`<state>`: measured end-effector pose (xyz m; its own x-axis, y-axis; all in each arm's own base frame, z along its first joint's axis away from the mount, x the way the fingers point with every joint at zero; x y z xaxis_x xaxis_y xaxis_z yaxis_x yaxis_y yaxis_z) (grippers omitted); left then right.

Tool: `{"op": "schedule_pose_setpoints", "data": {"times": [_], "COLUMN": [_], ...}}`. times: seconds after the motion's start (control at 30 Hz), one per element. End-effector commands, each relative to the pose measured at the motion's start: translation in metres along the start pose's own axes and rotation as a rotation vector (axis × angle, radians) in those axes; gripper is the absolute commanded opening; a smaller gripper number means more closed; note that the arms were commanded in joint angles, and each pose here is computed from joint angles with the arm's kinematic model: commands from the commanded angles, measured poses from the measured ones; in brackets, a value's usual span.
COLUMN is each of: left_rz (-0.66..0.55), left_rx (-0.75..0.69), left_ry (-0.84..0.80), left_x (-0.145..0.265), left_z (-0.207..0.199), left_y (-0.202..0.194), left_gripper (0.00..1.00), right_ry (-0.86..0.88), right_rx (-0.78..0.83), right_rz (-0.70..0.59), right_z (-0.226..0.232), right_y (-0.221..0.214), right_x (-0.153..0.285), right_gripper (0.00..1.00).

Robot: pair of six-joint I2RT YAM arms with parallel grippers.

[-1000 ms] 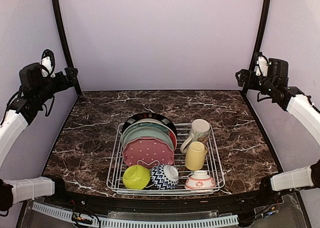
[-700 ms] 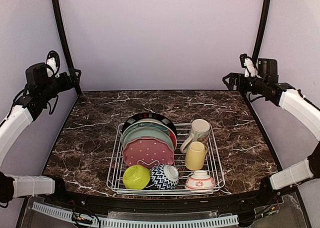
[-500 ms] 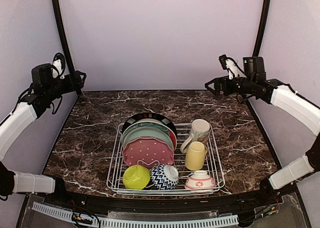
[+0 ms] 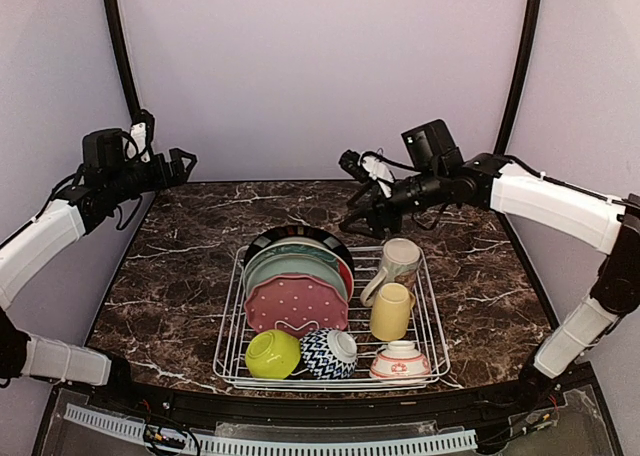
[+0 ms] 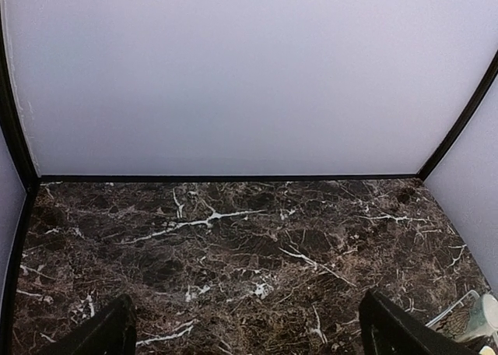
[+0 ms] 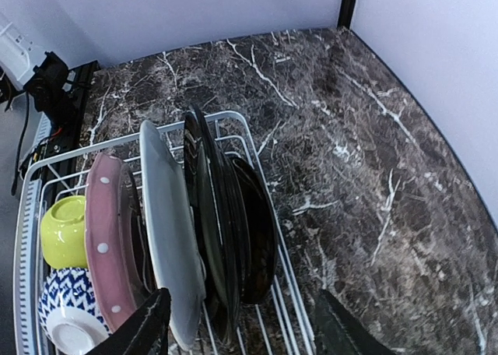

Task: Unload the mixed dishes from the dish rack
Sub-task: Grab the plate from the dish rack.

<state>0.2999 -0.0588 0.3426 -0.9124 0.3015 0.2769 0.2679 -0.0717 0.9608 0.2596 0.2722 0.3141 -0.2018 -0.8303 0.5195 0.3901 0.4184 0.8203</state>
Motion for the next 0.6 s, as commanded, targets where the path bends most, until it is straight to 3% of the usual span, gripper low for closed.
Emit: {"op": "schedule_pose_setpoints", "data": {"times": [0.0,0.27,0.57], "left_rz": [-0.024,-0.013,-0.009], "left_rx": [-0.003,-0.006,-0.007], "left_ry": [-0.039,-0.052,-0.052], "left_x": [0.003,0.000,-0.001], "left_z": [-0.006,-0.011,-0.011], "left_y": [0.011,0.010,0.010], "left_gripper": [0.99,0.99,0.99], "right_ry": [0.015,0.012,0.029], "right_rx": [0.048,0.072,0.070], "right_rz": [0.059,0.140,0.192], "right_z": [0.005,0.008,0.004], "right_y": [0.003,-0.005,-0.015], "right_x": [-0.023,-0.055,-0.073], "right_gripper": [0.53,0.22,0.08]}}
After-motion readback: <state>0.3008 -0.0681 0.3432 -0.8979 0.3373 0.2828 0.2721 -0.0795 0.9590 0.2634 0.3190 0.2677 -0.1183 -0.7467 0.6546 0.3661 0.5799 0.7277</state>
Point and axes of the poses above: each gripper's point midway between its finger pads, its own x axis back along the fingers, its own z axis along the line the jaws close on, y = z × x, the point moved 10 cm from there along x, back along the fingers, and after that the axes turned 15 degrees about -x, right-handed, at the moved point
